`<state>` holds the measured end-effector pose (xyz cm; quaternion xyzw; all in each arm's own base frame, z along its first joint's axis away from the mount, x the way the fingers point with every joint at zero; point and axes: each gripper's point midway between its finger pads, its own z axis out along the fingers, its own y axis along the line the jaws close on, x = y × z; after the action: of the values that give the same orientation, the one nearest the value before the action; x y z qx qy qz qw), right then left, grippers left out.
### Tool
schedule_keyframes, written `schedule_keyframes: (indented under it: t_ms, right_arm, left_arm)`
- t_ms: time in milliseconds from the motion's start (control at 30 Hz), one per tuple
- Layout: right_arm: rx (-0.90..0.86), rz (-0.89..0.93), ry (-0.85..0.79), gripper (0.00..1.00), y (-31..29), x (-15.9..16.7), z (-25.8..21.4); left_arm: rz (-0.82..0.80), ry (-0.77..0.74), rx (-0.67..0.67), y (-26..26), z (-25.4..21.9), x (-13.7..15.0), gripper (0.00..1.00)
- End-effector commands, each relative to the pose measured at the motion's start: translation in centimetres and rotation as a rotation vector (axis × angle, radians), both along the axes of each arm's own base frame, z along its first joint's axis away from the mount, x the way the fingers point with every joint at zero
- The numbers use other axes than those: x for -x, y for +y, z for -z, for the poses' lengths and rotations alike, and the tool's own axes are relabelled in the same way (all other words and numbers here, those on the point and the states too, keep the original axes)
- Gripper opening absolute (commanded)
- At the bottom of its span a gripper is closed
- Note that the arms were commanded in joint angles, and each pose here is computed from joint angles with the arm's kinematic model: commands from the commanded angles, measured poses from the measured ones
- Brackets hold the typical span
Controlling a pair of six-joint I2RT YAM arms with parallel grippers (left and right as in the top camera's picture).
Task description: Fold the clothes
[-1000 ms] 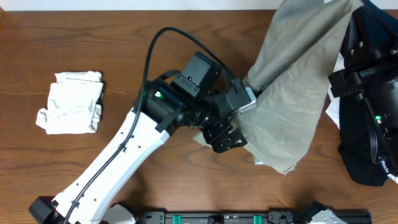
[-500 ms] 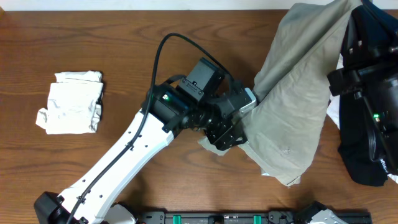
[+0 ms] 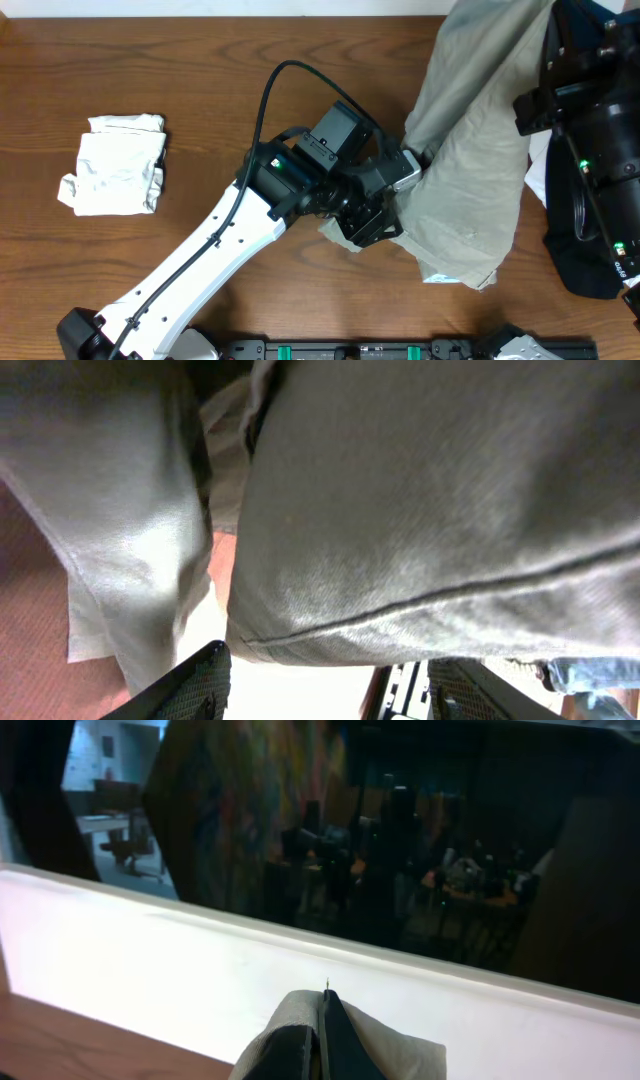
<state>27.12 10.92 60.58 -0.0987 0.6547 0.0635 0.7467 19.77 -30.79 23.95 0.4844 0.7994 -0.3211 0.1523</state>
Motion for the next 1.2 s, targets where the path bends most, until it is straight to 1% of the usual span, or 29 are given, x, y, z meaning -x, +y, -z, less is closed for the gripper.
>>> schedule_keyframes:
  t_ms: [0,233,400,433,500,533,633,700,733,767,867,967,1033,1167]
  right_arm:
    - [-0.042,0.043,-0.022,0.01,-1.3,0.3,-0.9]
    - [-0.085,0.036,-0.023,0.01,-1.3,0.4,-1.1]
    - [-0.098,0.034,-0.023,0.00,-1.4,0.4,-1.2]
    - [-0.100,0.034,-0.023,0.01,-1.4,0.5,-1.2]
    - [-0.103,0.034,-0.026,0.01,-1.4,0.5,-1.3]
    - [-0.104,0.034,-0.028,0.01,-1.4,0.5,-1.4]
    - [-0.107,0.033,-0.032,0.01,-1.4,0.5,-1.5]
    - [-0.107,0.034,-0.032,0.01,-1.4,0.5,-1.5]
    - [-0.106,0.033,-0.032,0.01,-1.4,0.5,-1.5]
    - [-0.106,0.033,-0.031,0.01,-1.4,0.5,-1.5]
    - [-0.104,0.034,-0.029,0.01,-1.4,0.5,-1.4]
    - [-0.100,0.035,-0.024,0.01,-1.5,0.6,-1.3]
    - [-0.094,0.047,-0.013,0.01,-1.7,0.7,-1.0]
    - [-0.085,0.134,0.019,0.01,-3.3,0.7,-0.1]
  left_arm:
    - [0.007,0.003,0.007,-0.1,-0.1,0.3,0.62]
    - [0.018,-0.015,0.025,-0.7,-0.4,0.3,0.64]
    - [0.015,-0.021,0.036,-1.0,-0.6,0.2,0.64]
    - [0.015,-0.020,0.036,-1.1,-0.6,0.2,0.63]
    - [0.022,-0.025,0.041,-1.3,-0.7,0.4,0.59]
    - [0.025,-0.026,0.042,-1.4,-0.7,0.4,0.54]
    - [0.033,-0.033,0.049,-1.7,-0.8,0.6,0.33]
    - [0.035,-0.036,0.051,-1.7,-0.8,0.6,0.23]
    - [0.032,-0.037,0.049,-1.7,-0.8,0.5,0.13]
    - [0.028,-0.041,0.044,-1.6,-0.8,0.4,0.06]
    - [-0.038,-0.057,-0.011,-0.9,-0.2,-0.5,0.06]
    - [-0.144,-0.122,-0.101,1.0,-0.1,-2.0,0.06]
    - [-0.207,-0.189,-0.134,2.5,-1.4,-2.8,0.06]
    - [-0.338,-0.313,-0.103,6.0,-6.5,-3.8,0.06]
